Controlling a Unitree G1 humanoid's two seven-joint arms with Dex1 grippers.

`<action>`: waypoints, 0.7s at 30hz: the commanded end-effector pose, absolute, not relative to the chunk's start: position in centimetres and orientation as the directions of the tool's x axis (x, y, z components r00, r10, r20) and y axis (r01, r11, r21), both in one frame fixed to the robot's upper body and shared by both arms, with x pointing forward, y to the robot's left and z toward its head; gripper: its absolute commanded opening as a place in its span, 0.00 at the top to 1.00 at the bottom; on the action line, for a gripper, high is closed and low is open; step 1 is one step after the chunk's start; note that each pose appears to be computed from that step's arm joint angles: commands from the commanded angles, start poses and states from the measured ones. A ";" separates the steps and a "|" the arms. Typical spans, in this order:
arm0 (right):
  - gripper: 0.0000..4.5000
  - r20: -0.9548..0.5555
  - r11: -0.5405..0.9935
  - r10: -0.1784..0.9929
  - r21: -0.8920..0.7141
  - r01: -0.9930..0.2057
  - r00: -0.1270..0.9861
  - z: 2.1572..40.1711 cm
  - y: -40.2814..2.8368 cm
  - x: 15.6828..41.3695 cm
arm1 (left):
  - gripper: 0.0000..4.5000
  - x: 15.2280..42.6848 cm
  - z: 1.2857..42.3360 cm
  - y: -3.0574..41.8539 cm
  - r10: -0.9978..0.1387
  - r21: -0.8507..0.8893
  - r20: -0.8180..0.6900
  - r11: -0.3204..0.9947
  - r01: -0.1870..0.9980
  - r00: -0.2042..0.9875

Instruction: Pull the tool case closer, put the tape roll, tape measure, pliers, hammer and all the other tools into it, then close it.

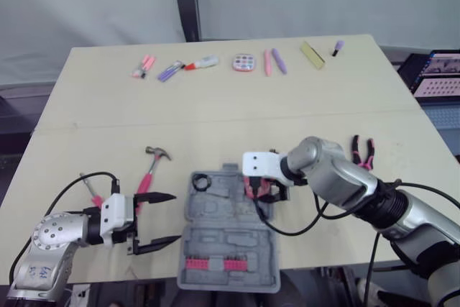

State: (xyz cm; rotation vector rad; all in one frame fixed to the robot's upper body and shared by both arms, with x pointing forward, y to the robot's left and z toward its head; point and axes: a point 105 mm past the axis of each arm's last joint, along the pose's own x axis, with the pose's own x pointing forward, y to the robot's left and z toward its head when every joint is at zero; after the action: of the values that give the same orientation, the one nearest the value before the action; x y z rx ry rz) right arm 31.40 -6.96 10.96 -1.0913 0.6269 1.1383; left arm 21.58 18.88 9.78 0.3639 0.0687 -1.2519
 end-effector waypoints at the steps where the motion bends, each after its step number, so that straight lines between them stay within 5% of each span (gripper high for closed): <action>1: 0.01 -0.828 -0.003 0.437 -0.393 -0.920 0.352 12.4 -6.3 31.1 | 0.00 21.4 10.1 18.7 -0.917 0.249 -0.240 0.259 0.933 0.319; 7: 0.01 -0.815 0.016 0.466 -0.383 -0.924 0.346 13.5 -6.5 30.6 | 0.00 21.5 10.1 18.6 -0.918 0.249 -0.236 0.260 0.933 0.318; 17: 0.01 -0.566 0.212 0.772 -0.199 -0.957 0.289 16.1 -8.9 29.6 | 0.00 21.6 10.1 18.5 -0.920 0.249 -0.229 0.261 0.933 0.319; 21: 0.29 -0.478 0.227 0.830 -0.179 -0.957 0.286 16.0 -9.4 29.3 | 0.00 21.8 10.2 18.4 -0.921 0.251 -0.227 0.259 0.933 0.317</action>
State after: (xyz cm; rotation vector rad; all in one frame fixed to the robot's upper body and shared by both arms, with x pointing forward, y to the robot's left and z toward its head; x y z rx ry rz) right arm 29.43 -9.79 14.45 -0.4924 0.4035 1.2356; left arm 21.80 18.64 9.86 0.3636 0.0585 -1.2523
